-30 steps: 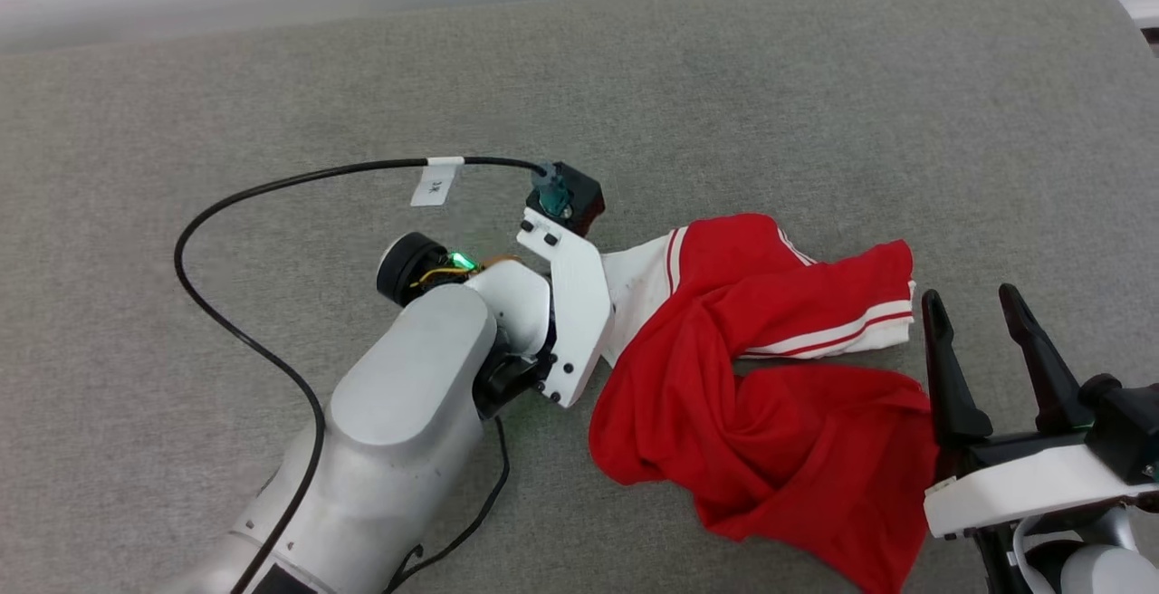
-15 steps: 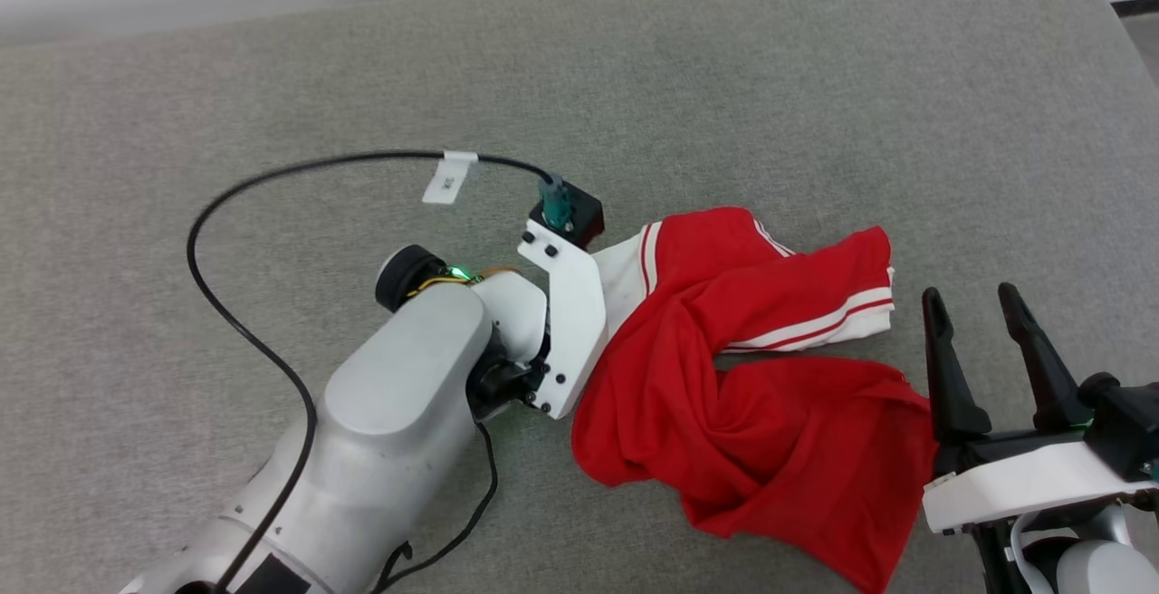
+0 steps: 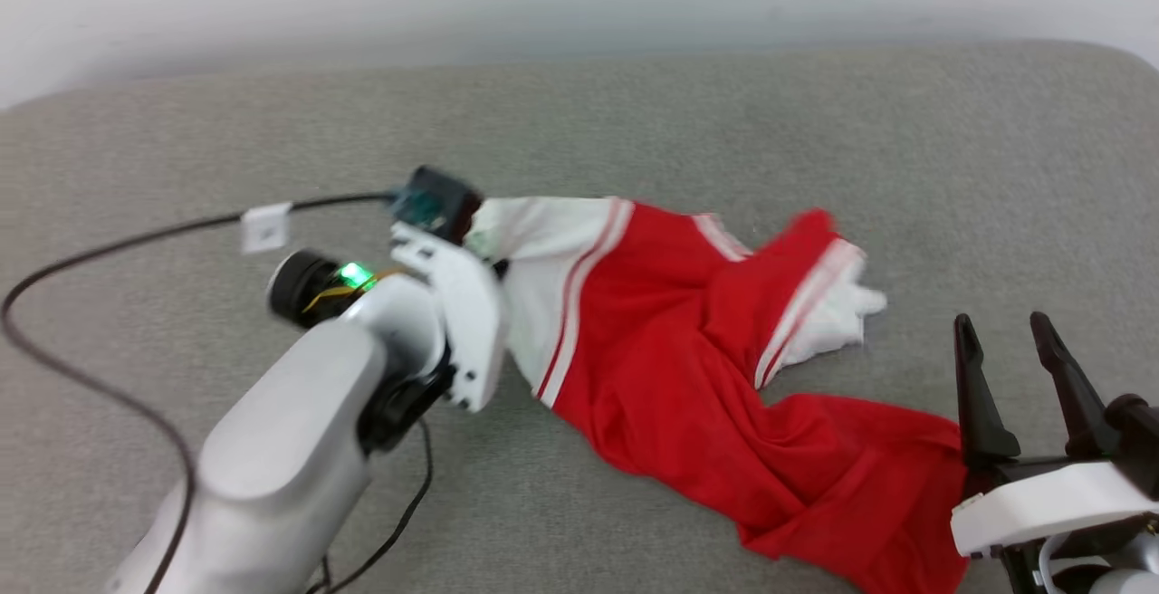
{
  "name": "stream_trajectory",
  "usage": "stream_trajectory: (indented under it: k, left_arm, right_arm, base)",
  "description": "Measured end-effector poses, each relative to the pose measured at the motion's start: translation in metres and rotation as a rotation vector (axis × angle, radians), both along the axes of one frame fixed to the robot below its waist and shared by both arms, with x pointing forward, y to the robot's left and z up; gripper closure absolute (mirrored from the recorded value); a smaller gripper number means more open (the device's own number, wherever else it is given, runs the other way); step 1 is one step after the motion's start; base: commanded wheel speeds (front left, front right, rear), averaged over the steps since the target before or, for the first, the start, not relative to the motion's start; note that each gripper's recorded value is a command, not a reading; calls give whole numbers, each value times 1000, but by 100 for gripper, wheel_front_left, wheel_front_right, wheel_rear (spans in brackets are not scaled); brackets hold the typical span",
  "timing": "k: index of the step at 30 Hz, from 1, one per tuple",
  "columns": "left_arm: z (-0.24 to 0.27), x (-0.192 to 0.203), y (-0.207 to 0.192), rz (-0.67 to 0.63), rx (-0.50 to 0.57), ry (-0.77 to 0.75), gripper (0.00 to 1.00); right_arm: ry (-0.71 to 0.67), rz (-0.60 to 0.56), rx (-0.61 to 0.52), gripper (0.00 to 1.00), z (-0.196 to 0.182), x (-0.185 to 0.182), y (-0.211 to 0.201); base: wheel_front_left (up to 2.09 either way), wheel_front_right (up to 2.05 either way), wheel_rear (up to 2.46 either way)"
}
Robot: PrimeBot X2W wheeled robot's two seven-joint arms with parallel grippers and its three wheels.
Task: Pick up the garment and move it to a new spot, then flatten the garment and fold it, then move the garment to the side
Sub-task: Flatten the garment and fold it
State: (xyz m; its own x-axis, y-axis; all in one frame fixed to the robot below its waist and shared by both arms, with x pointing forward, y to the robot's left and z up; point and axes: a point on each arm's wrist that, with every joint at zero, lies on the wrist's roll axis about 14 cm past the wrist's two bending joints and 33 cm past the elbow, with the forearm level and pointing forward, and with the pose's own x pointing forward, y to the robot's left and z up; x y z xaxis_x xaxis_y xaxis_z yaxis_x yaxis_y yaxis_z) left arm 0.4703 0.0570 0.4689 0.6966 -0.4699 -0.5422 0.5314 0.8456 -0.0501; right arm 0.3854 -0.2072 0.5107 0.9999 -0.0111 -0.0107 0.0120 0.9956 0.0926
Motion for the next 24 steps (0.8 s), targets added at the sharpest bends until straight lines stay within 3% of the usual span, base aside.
stream_trajectory:
  k: [7, 12, 14, 17, 24]
  left_arm:
    - [-37, -52, 82, 273, -30, 109, 100]
    - [-71, -97, 100, 387, -74, 226, 100]
    - [-75, -105, 100, 413, -95, 231, 0]
    - [-70, -106, 97, 440, -137, 182, 0]
    - [-12, -80, 103, 480, -206, -191, 0]
  right_arm:
    - [1, 42, 6, 0, 4, -2, 14]
    - [3, 48, 7, 0, 6, -5, 15]
    - [7, 49, 7, 0, 6, -6, 15]
    - [6, 49, 9, 0, 9, -8, 15]
    - [20, 44, 14, 0, 12, -19, 13]
  base:
    - [0, 0, 0]
    - [0, 0, 0]
    - [0, 0, 0]
    - [0, 0, 0]
    - [0, 0, 0]
